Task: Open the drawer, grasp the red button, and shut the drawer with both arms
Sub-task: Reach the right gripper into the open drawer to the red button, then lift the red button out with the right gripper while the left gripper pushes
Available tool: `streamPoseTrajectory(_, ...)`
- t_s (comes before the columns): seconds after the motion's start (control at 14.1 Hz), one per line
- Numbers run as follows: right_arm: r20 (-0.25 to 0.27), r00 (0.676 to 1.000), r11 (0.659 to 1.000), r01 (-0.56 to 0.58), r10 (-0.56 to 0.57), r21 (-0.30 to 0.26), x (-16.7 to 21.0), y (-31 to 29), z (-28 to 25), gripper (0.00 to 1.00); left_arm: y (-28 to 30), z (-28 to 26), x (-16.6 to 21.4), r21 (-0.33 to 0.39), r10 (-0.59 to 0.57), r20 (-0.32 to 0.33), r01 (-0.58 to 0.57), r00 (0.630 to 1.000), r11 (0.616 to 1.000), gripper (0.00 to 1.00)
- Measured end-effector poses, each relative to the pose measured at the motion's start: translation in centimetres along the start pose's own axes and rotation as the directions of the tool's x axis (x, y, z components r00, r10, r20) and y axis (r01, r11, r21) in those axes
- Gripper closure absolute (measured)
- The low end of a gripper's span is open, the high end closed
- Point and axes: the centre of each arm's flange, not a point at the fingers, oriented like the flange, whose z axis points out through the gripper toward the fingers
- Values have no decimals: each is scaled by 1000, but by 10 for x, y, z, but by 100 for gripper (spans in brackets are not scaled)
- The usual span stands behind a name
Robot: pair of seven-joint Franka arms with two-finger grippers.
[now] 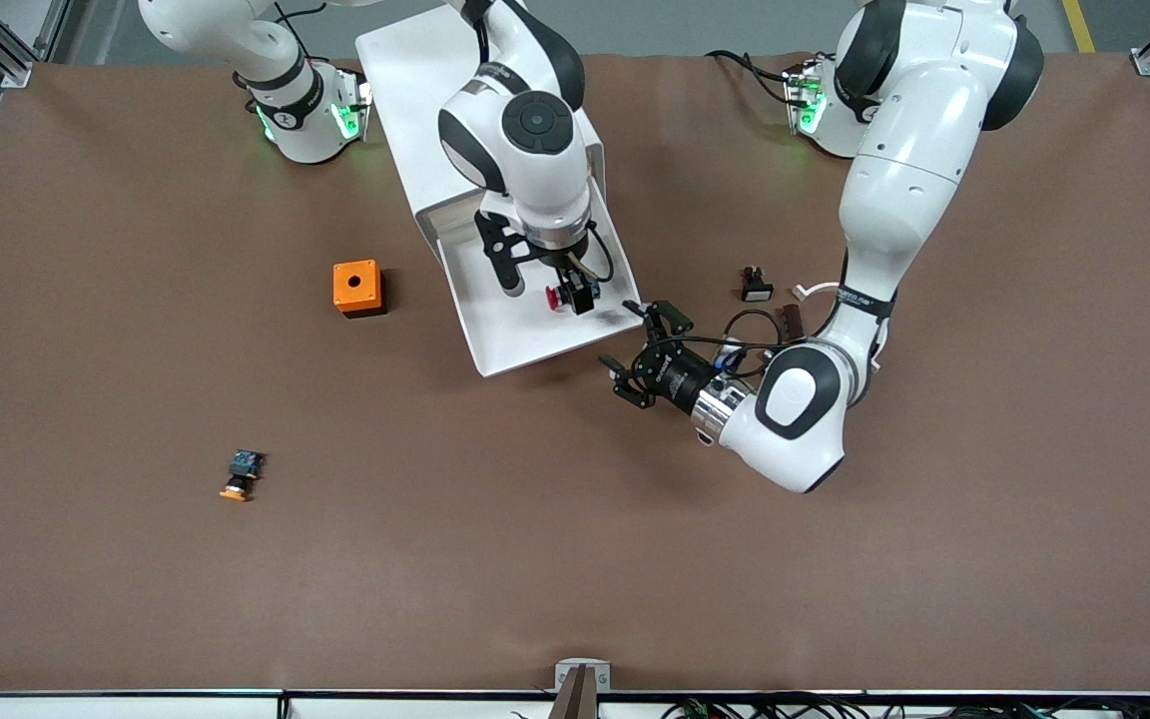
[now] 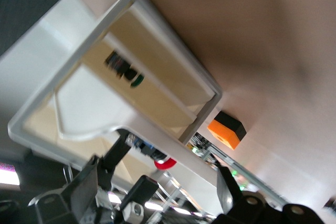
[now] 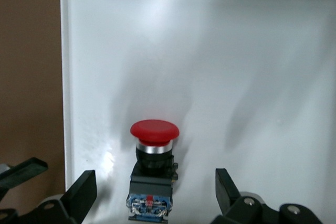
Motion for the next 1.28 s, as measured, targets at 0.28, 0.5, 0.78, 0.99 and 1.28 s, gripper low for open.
streamPoseTrajectory(0.28, 1, 1000, 1000, -11, 11, 3, -11, -5, 3, 0, -5, -18, -11, 11, 330, -145, -332, 933, 943, 0)
streamPoseTrajectory(0.5, -7, 1000, 1000, -12, 12, -10, -11, -4, 10, 0, -9, -39, -22, 19, 492, -285, -509, 823, 861, 0)
streamPoseTrajectory(0.78, -22, 1000, 999, -15, 14, -36, -9, -4, 27, 4, -13, -71, -43, 36, 596, -499, -672, 629, 740, 0)
streamPoseTrajectory(0.99, 1, 999, 998, -33, 33, -52, -11, -4, 30, 28, -13, -82, -61, 97, 573, -675, -715, 464, 693, 0)
streamPoseTrajectory(1.28, 18, 999, 997, -42, 43, -67, -14, -5, 22, 58, -7, -73, -87, 185, 524, -818, -754, 238, 631, 0)
